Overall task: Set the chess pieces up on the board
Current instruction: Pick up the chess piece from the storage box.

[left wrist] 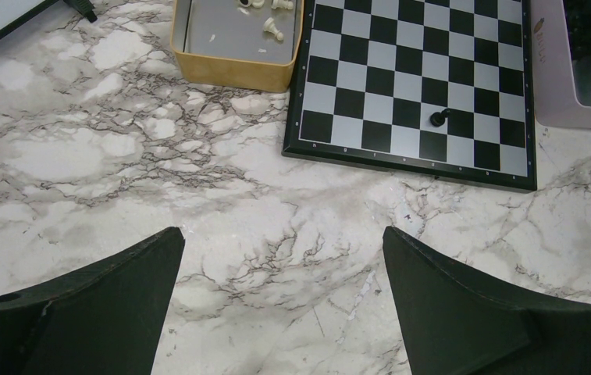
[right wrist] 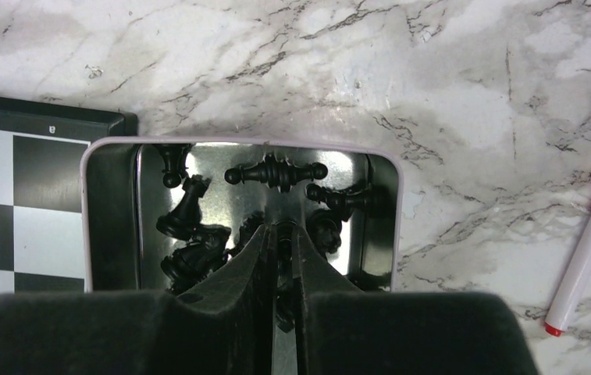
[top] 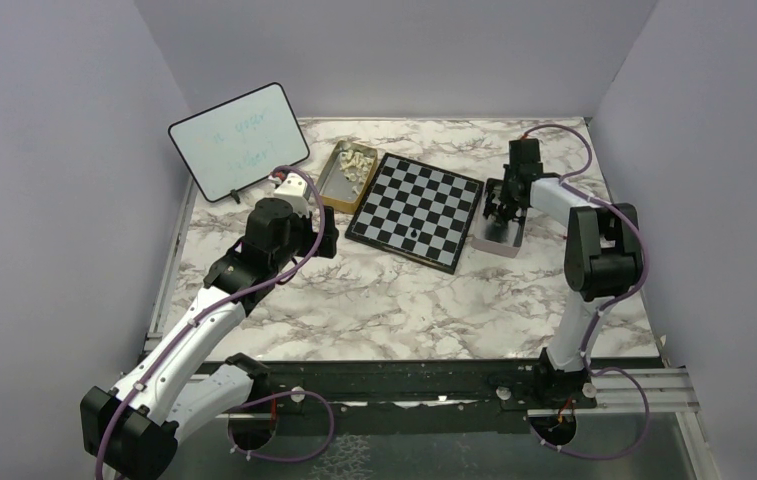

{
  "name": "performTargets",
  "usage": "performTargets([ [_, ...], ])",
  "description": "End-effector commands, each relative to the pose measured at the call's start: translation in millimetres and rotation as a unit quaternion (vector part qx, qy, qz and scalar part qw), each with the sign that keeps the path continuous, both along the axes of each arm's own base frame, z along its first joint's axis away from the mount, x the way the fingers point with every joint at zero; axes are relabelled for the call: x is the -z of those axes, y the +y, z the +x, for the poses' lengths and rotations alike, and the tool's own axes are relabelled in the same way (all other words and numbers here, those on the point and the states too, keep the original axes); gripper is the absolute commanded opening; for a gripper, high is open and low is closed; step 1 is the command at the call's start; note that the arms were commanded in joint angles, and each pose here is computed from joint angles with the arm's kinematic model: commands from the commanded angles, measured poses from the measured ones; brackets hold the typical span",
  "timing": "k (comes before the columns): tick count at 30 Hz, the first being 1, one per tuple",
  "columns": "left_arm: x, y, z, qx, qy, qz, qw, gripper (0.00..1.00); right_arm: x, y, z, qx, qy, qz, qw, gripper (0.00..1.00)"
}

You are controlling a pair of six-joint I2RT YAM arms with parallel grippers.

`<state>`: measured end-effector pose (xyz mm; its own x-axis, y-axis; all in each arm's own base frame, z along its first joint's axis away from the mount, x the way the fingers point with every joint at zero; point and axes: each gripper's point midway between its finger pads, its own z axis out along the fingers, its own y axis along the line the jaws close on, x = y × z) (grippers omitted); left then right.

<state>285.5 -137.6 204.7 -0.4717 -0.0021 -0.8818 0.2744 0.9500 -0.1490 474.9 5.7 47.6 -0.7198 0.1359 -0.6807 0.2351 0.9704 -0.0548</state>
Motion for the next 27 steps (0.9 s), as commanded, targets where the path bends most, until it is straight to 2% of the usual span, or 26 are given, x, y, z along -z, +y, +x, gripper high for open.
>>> performTargets([
  [1,-7,-4,-3,0.011,-0.007,-0.006,1.000,0.99,-35,-2,-1,-0.003,-0.020,0.002,1.000,0.14],
  [16,-5,-6,-4,0.017,-0.004,-0.010,1.000,0.99,-75,16,-29,-0.026,-0.030,0.031,0.999,0.14],
  [27,-9,-4,-3,0.011,-0.013,-0.011,1.000,0.99,-110,67,-73,-0.089,-0.054,0.073,0.992,0.14],
])
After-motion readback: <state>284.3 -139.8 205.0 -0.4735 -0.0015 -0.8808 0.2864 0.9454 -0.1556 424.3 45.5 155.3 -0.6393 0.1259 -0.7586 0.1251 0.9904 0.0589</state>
